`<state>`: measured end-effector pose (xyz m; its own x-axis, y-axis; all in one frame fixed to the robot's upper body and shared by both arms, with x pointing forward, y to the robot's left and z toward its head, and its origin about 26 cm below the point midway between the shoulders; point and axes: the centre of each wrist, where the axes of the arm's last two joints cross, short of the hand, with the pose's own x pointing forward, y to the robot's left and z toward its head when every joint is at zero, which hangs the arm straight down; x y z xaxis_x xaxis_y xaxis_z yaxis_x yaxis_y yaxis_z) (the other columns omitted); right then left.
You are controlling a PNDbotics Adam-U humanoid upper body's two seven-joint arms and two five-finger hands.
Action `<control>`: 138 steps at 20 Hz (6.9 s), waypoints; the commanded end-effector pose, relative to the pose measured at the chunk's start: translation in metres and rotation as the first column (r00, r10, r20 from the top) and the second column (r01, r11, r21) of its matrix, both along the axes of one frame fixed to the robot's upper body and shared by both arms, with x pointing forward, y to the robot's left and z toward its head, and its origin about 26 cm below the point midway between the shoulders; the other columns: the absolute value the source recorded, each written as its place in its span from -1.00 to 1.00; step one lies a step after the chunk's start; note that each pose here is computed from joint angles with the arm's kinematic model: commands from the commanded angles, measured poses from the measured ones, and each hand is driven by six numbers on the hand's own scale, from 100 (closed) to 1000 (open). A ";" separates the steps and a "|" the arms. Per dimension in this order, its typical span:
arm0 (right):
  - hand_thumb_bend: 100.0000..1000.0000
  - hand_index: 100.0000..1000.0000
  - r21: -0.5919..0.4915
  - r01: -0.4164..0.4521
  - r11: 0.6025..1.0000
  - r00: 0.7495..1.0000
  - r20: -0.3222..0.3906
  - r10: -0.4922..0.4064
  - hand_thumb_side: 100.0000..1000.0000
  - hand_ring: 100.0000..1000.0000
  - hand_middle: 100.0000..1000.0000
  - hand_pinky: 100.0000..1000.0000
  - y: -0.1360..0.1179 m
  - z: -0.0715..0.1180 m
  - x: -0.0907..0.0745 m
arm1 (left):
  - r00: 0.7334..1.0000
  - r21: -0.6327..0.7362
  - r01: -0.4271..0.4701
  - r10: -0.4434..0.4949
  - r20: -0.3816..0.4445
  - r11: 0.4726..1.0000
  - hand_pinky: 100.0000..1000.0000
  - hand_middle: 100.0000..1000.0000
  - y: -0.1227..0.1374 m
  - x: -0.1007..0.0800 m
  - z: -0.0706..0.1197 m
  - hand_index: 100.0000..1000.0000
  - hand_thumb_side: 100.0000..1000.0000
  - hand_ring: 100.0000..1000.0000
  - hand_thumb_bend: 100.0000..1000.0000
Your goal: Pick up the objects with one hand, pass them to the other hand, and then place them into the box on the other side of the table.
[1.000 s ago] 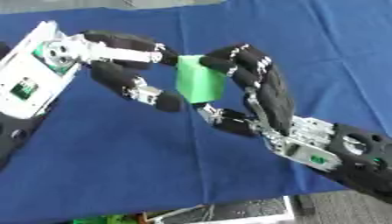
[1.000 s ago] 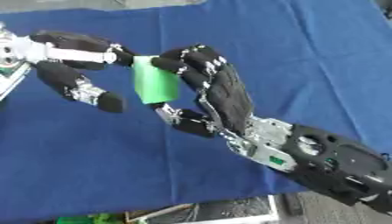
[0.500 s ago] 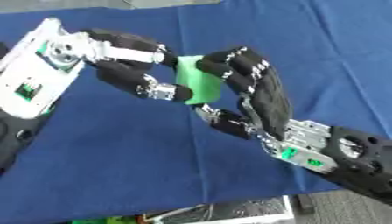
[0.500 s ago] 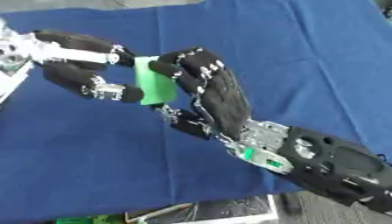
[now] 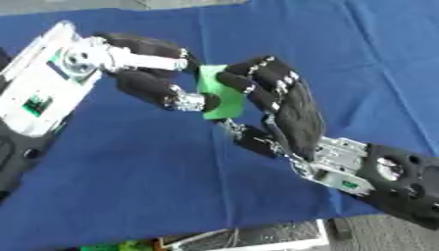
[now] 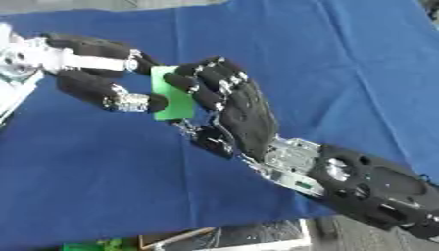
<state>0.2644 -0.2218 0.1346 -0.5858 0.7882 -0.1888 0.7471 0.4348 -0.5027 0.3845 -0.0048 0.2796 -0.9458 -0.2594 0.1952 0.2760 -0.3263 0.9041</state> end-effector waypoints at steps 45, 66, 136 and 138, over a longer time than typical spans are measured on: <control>0.12 0.52 -0.074 -0.055 0.996 0.995 0.080 0.061 -0.79 0.54 0.53 0.49 0.008 0.000 -0.003 | 0.973 -0.276 -0.176 0.125 -0.193 0.945 0.91 -0.54 -0.010 -0.006 0.008 -0.33 -0.67 1.00 -1.00; -0.13 0.80 -0.040 0.202 0.979 0.973 0.125 -0.195 -0.13 1.00 0.93 0.80 0.009 -0.013 -0.011 | 0.963 -0.280 -0.220 0.162 -0.214 0.935 0.88 -0.65 0.001 0.006 0.007 -0.46 -0.68 1.00 -1.00; -0.24 0.76 -0.163 0.384 0.909 0.921 0.140 -0.364 -0.53 1.00 0.88 0.93 0.003 -0.072 -0.061 | 0.870 -0.404 -0.483 0.476 -0.127 0.777 0.80 -0.69 0.129 0.062 0.034 -0.54 -0.68 1.00 -1.00; -0.24 0.76 -0.166 0.386 0.907 0.920 0.138 -0.366 -0.53 1.00 0.88 0.93 0.002 -0.073 -0.062 | 0.861 -0.406 -0.497 0.494 -0.121 0.767 0.80 -0.70 0.135 0.065 0.032 -0.54 -0.68 1.00 -1.00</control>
